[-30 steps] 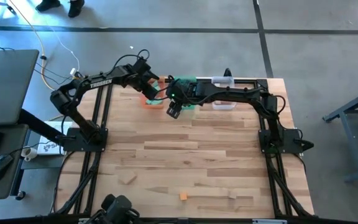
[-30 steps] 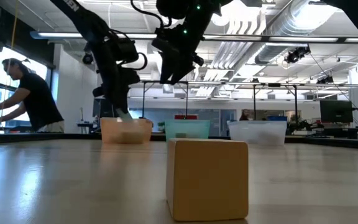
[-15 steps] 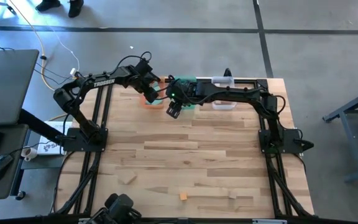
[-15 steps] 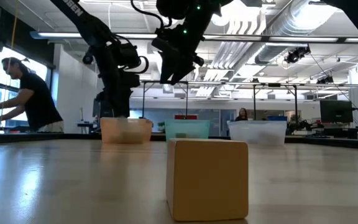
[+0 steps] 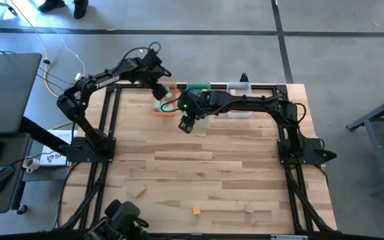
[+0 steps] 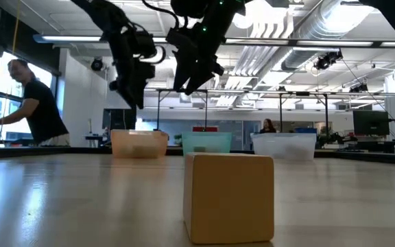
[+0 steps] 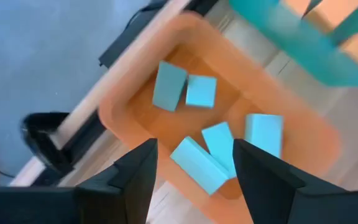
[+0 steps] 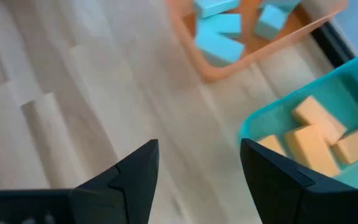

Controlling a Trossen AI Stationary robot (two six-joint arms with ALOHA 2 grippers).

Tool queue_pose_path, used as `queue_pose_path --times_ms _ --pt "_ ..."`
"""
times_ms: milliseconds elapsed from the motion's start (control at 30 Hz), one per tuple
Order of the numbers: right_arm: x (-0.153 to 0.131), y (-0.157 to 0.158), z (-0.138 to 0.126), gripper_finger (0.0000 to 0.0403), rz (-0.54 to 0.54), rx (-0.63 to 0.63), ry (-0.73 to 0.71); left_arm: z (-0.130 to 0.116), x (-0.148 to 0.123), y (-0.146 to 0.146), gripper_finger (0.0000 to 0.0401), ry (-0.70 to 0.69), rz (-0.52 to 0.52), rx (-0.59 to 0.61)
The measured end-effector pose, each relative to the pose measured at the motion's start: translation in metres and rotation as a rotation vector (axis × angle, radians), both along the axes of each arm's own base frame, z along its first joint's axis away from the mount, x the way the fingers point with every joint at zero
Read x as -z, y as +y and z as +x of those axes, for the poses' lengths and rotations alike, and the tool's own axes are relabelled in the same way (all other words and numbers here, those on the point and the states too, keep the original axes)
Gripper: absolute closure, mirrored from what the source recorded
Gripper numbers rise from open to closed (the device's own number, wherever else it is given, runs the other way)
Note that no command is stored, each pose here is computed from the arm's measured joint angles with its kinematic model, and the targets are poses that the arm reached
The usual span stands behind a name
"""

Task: Sort & place blocks by color
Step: Put the brown block into the transparent bin

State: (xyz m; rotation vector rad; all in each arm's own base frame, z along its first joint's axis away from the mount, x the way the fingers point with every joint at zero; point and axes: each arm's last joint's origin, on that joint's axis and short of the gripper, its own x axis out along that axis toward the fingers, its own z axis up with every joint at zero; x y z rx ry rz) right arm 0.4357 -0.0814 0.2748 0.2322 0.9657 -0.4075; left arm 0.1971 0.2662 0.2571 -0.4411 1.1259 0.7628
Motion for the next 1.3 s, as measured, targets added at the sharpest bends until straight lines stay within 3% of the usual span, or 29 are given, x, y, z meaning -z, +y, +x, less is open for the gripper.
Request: queue_pose_path --times_ms 300,733,900,1300 --pt "0.003 0.031 0.001 0.0190 0.119 -0.071 0.028 0.002 -0.041 -0.011 0.0204 -0.053 -0.029 0.033" --pt "0.006 0.081 -0.004 0.0166 0.215 -0.196 0.110 -0.008 -0.099 -0.090 0.0204 -0.182 -0.027 0.082" --pt "0.006 0.115 -0.005 0.0155 0.268 -0.333 0.122 -0.016 -0.106 -0.129 0.0204 -0.204 -0.080 0.078" --pt "0.005 0.197 -0.018 0.0155 0.182 -0.671 0.123 -0.035 -0.103 -0.190 0.0204 -0.287 -0.154 0.063"
